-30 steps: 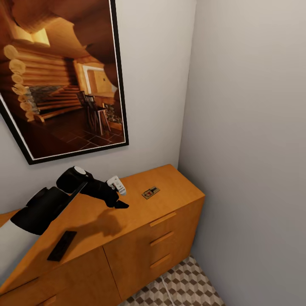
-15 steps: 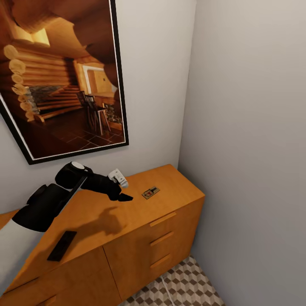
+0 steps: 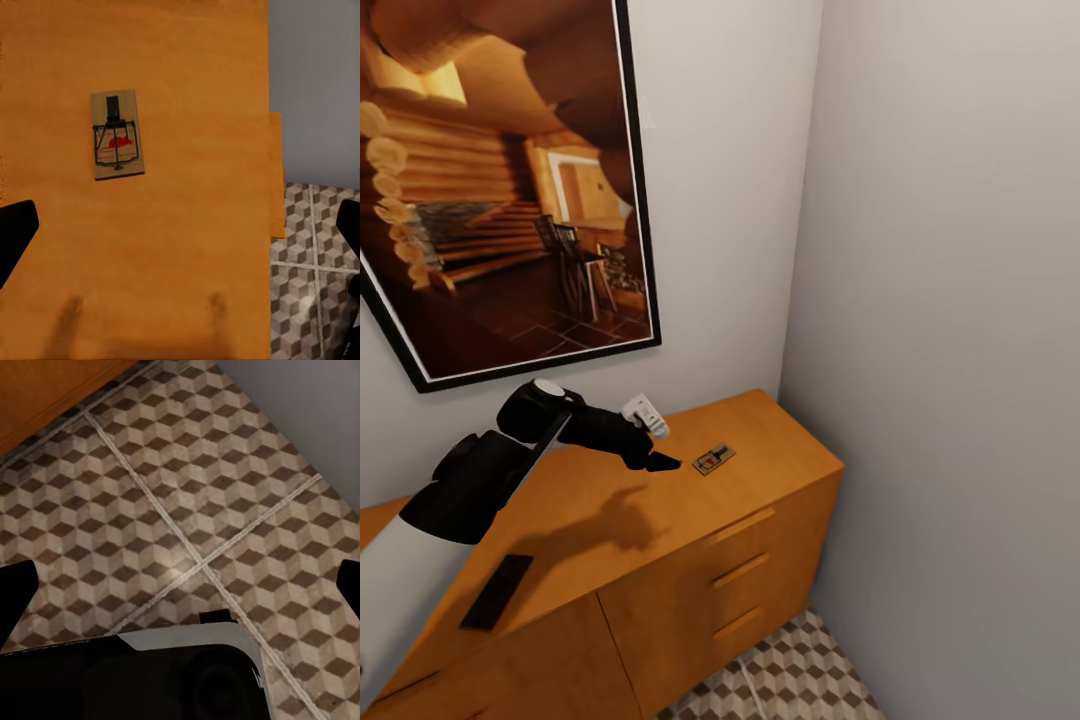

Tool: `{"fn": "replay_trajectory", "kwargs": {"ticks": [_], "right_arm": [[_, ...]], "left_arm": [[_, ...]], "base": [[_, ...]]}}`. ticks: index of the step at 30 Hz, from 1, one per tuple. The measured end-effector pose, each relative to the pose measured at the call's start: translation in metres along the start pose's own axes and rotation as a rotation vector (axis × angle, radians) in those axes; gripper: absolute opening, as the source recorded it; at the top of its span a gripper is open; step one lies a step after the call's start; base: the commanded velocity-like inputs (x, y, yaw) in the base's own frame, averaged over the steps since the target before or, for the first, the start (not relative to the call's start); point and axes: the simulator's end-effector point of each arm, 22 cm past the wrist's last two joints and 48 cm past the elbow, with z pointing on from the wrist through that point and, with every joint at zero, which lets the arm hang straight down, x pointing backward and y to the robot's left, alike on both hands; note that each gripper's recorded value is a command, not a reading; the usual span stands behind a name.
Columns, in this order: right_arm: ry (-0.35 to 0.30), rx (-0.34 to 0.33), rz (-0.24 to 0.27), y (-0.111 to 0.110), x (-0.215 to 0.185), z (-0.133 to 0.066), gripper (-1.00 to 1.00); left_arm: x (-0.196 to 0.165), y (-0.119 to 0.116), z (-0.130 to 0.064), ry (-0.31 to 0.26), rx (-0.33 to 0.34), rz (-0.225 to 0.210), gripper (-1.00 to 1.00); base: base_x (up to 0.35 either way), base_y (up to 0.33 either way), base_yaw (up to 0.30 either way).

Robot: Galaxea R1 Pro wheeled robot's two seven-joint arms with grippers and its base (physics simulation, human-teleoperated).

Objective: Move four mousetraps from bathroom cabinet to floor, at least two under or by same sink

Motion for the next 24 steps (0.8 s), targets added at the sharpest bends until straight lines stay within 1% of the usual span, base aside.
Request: {"fn": "replay_trajectory", "kwargs": {"ticks": [10,24], "right_arm": [[0.0,0.0,0.0,0.0,-0.0001,0.0001,1.0],[0.001,0.0,0.0,0.0001,0.0001,0.0002,1.0]], "left_arm": [[0.0003,-0.0004,0.0012,0.002,0.001,-0.001,1.0],[0.0011,0.0001,0.0016,0.004,0.0,0.001,1.0]], "base": [[0.188,-0.051,0.0],[0.025,-0.004,0.0]]}}
